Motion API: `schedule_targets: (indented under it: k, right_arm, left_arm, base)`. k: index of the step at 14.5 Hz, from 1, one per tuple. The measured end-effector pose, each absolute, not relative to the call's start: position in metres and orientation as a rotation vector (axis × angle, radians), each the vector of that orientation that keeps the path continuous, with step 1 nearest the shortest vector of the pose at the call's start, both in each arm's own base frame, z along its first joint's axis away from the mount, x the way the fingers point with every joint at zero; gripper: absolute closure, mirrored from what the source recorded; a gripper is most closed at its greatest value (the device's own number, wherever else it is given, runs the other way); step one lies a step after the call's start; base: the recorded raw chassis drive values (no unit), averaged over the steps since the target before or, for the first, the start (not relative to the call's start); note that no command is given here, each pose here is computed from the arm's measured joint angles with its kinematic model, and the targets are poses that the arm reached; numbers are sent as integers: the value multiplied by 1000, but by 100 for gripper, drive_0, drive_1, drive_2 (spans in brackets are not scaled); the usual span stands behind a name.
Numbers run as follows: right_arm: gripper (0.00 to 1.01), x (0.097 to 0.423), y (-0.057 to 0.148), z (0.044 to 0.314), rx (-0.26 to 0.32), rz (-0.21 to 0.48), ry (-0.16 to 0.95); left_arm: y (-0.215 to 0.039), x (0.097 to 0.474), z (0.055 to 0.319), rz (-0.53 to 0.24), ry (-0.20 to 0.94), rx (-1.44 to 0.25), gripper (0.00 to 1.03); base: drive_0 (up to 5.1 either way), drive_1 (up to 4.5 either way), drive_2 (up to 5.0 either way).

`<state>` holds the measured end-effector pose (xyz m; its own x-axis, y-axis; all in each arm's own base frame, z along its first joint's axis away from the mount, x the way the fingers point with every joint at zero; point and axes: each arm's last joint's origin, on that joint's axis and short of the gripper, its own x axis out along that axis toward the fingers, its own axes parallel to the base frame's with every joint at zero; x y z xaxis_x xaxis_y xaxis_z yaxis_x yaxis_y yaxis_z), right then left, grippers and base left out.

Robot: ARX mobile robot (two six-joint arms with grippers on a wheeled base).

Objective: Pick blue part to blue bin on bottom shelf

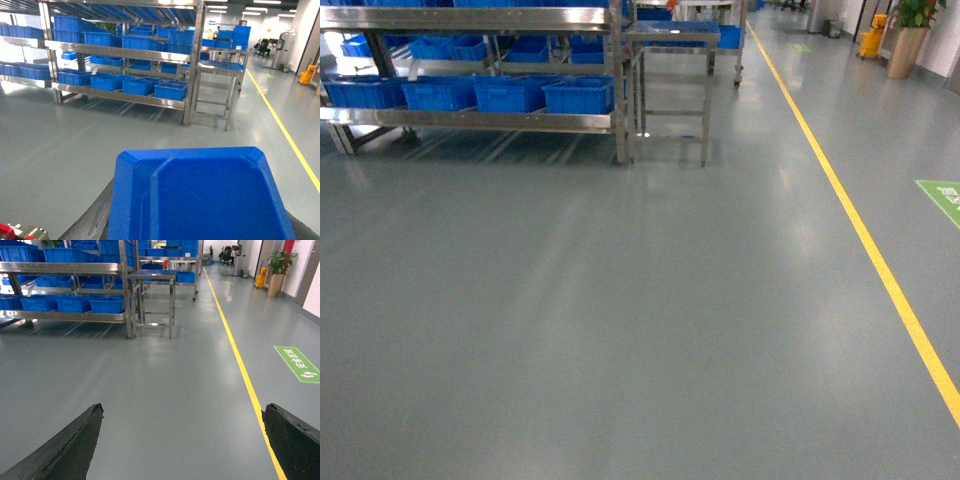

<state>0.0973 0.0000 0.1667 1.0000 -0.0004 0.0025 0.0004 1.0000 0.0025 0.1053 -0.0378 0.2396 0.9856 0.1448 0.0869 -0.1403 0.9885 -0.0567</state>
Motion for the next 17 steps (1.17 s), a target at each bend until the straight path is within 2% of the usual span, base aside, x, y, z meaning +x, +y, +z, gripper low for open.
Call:
schedule_targets:
  k: [17]
  right_arm:
    - [3, 97, 0, 167, 2, 0, -4]
  left_arm:
    - [-38, 106, 239, 144, -87, -48, 59]
  base:
    - [-5, 412, -421]
